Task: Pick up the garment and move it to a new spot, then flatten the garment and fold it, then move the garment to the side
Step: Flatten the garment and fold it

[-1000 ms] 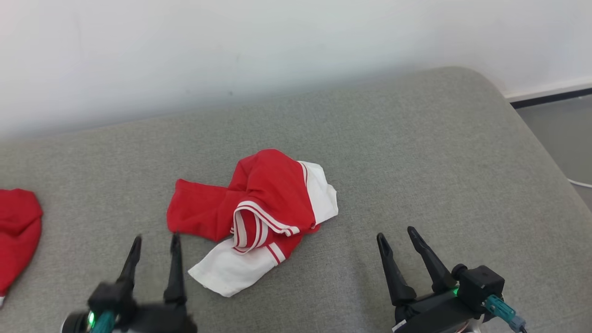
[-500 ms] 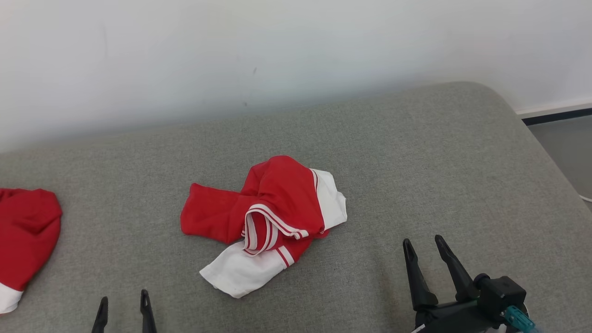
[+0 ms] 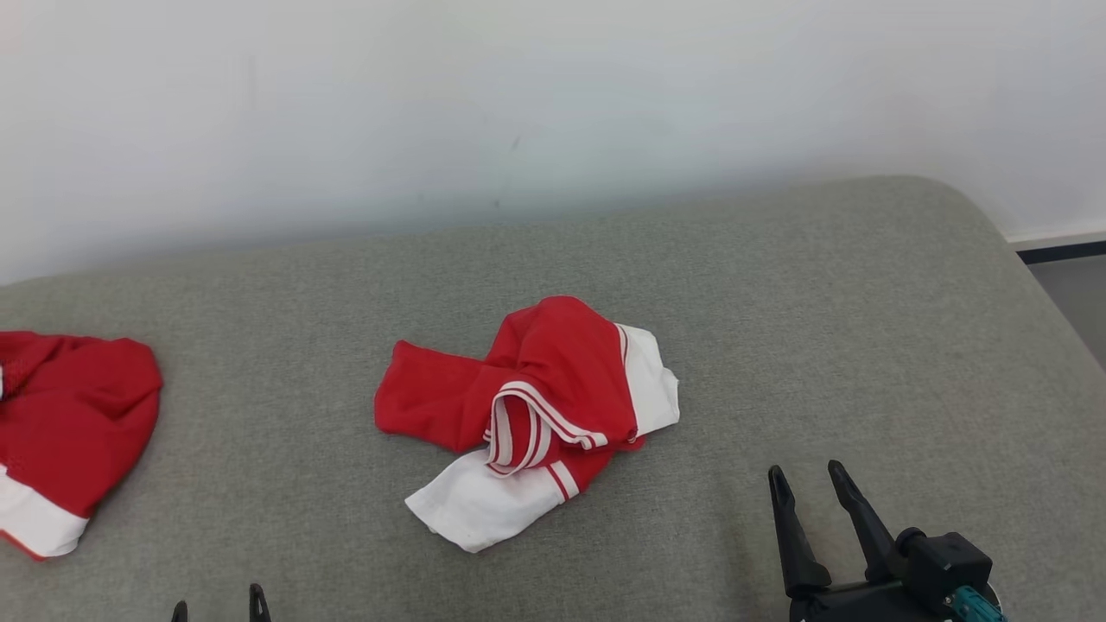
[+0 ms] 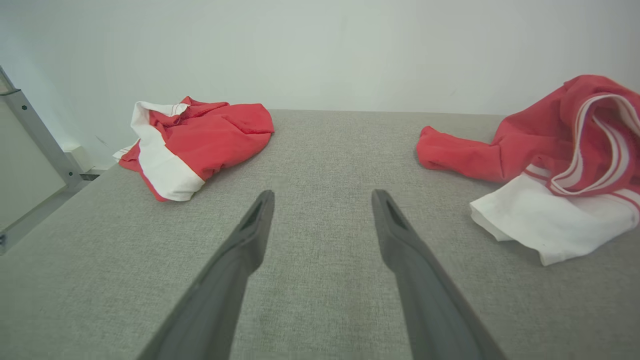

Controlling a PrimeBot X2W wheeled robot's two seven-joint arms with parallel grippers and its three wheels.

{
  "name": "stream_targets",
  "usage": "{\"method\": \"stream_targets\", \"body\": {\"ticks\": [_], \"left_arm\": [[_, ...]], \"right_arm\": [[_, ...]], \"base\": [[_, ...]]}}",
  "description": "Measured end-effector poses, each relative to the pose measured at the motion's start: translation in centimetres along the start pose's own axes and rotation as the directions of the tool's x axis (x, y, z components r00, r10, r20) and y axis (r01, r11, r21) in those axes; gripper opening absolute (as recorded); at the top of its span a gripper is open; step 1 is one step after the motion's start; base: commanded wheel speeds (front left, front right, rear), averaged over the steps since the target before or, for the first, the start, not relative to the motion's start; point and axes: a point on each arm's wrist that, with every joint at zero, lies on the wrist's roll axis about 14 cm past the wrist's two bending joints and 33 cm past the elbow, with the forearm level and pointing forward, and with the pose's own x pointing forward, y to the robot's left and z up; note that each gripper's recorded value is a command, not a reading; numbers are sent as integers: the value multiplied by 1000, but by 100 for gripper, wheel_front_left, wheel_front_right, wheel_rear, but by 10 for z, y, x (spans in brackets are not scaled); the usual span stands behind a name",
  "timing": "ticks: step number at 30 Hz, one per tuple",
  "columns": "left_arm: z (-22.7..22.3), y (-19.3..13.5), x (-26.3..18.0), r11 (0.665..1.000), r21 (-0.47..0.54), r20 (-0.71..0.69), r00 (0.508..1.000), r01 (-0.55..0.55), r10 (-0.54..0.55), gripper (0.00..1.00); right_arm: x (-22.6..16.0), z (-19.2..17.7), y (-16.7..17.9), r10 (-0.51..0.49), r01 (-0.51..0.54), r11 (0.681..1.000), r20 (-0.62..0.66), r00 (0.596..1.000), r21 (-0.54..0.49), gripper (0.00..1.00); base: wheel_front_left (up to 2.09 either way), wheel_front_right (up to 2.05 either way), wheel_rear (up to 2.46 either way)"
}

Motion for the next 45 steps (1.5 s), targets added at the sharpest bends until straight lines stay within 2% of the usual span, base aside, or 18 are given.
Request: {"method": "stream_targets", "body": {"ticks": [10, 16, 23, 27, 32, 42, 43, 44, 45], "left_arm": [[-2, 4, -8, 1000, 3, -5, 1000, -14, 14, 100], [-2, -6, -5, 1000, -7, -8, 1000, 13, -13, 100], [-10, -12, 3, 999, -21, -32, 998, 44, -45, 100], [-14, -16, 10, 998, -26, -45, 997, 54, -55, 100], [-16, -15, 15, 999, -26, -51, 998, 48, -49, 100], [-26, -3, 13, 1000, -20, -84, 996, 7, -8, 100], [-27, -2, 12, 1000, -19, -89, 996, 2, -4, 100], [-28, 0, 12, 1000, -18, -93, 996, -3, 1, 100], [-29, 2, 11, 1000, -19, -96, 995, -10, 8, 100]], "right_arm": [[7, -5, 6, 20, -20, 1000, -16, 1000, 4, 100], [17, -14, 0, 14, -14, 1000, -46, 999, -7, 100], [48, -18, -4, 33, -36, 998, -68, 997, -53, 100], [78, -21, -10, 53, -62, 993, -92, 994, -99, 100], [100, -41, -11, 66, -84, 990, -155, 986, -110, 100], [122, -95, 14, 149, -190, 977, -322, 935, -99, 100], [122, -100, 16, 153, -195, 976, -336, 929, -96, 50], [123, -102, 18, 161, -206, 974, -342, 926, -97, 8], [125, -104, 19, 165, -210, 973, -346, 924, -97, 0]], "base": [[0, 0, 0], [0, 0, 0], [0, 0, 0], [0, 0, 0], [0, 0, 0], [0, 0, 0], [0, 0, 0], [0, 0, 0], [0, 0, 0]]}}
